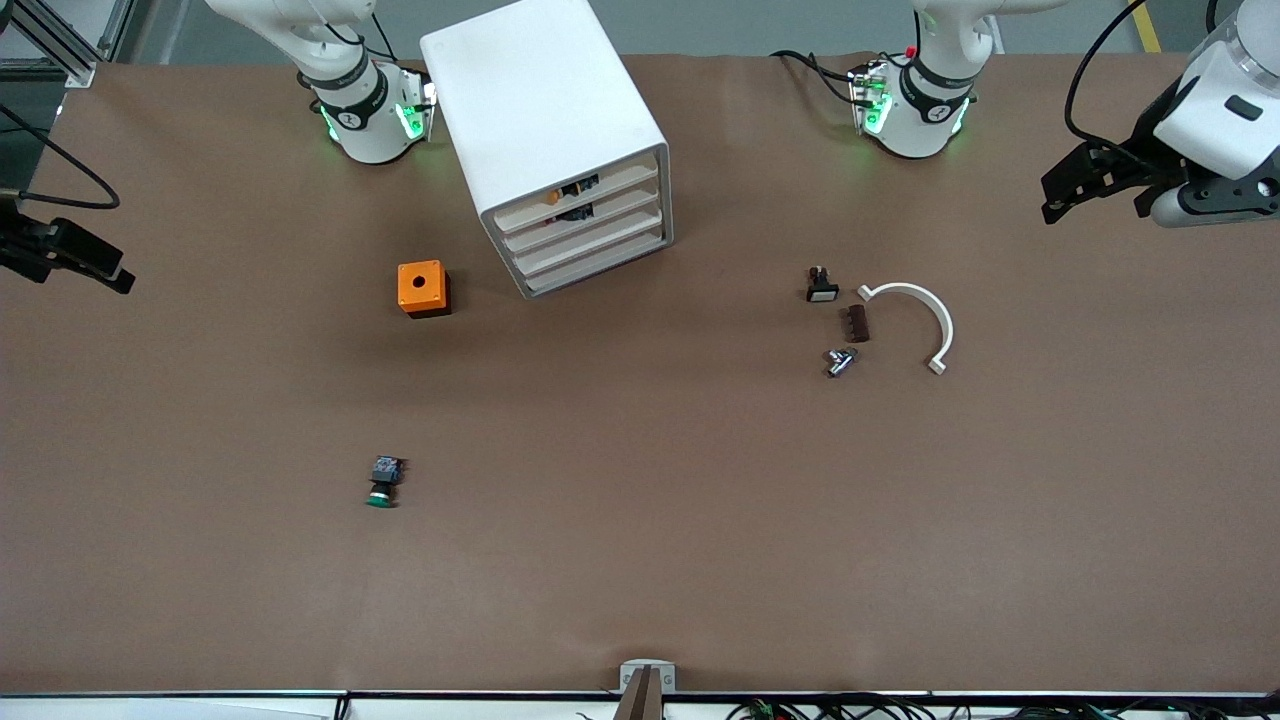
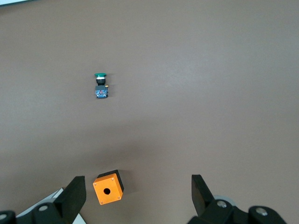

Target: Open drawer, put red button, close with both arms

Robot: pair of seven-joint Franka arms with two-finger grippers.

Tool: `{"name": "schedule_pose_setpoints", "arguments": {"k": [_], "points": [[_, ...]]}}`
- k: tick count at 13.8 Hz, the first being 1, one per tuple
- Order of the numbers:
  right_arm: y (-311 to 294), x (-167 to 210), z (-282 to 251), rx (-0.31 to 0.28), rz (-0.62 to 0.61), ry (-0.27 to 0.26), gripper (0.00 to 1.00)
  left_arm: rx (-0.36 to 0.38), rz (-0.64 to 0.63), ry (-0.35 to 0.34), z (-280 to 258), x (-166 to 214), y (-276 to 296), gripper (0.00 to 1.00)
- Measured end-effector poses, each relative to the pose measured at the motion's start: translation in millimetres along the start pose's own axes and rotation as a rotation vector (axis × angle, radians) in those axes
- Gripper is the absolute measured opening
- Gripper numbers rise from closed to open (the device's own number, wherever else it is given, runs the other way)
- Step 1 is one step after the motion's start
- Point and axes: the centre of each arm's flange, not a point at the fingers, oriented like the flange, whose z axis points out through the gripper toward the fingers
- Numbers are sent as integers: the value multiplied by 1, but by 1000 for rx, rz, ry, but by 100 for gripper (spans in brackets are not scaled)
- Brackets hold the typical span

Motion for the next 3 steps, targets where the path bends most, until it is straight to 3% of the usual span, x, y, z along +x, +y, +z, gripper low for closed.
{"name": "schedule_pose_setpoints", "arguments": {"k": [3], "points": [[0, 0, 0, 0, 0, 0, 100, 0, -4, 0, 0, 0, -2, 100]]}}
